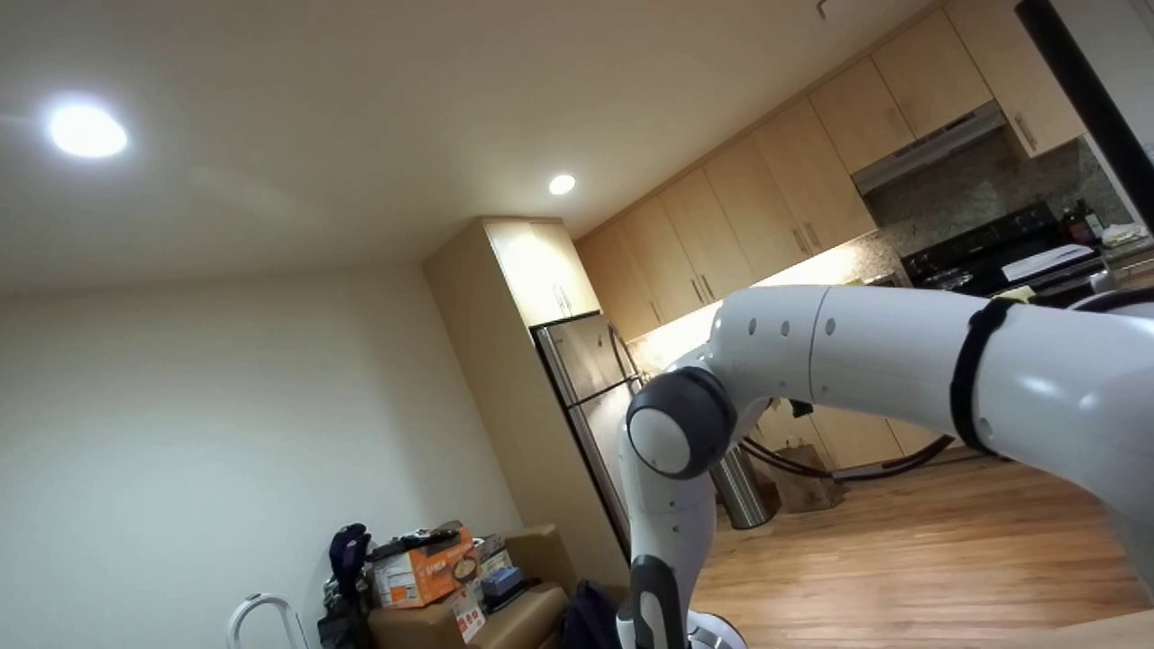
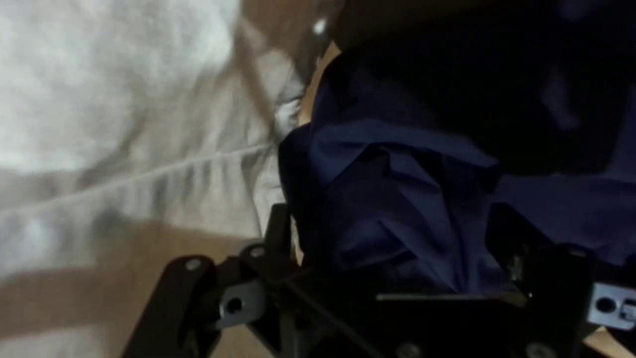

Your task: Remove a black thing from the bag and put it on the couch

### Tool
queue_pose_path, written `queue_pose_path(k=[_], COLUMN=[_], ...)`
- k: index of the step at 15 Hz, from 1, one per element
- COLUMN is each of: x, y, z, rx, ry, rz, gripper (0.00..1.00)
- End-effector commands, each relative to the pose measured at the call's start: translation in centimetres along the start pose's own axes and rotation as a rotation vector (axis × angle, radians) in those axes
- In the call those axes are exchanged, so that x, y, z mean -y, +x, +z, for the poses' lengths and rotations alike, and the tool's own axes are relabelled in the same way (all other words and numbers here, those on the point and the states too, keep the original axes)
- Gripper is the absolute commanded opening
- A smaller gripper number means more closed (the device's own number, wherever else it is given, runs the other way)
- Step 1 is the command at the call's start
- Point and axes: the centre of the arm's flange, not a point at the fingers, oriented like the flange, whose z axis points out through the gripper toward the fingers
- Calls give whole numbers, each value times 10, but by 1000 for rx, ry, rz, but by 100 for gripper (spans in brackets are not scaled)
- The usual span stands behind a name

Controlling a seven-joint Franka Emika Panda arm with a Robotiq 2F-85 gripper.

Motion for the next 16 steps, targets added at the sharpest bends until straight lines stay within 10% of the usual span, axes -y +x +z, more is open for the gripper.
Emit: queue_pose_path(k=[1,3,4,7,16], x=[-11,-20,-26,-36,-35], y=[-29,-44,-48,-51,-35], z=[62,83,90,102,77], rx=[-23,-37,-43,36,301], ry=[-22,-80,-97,-146,-73], rz=[-43,-39,-29,5,11], gripper=[100,100,75,60,8])
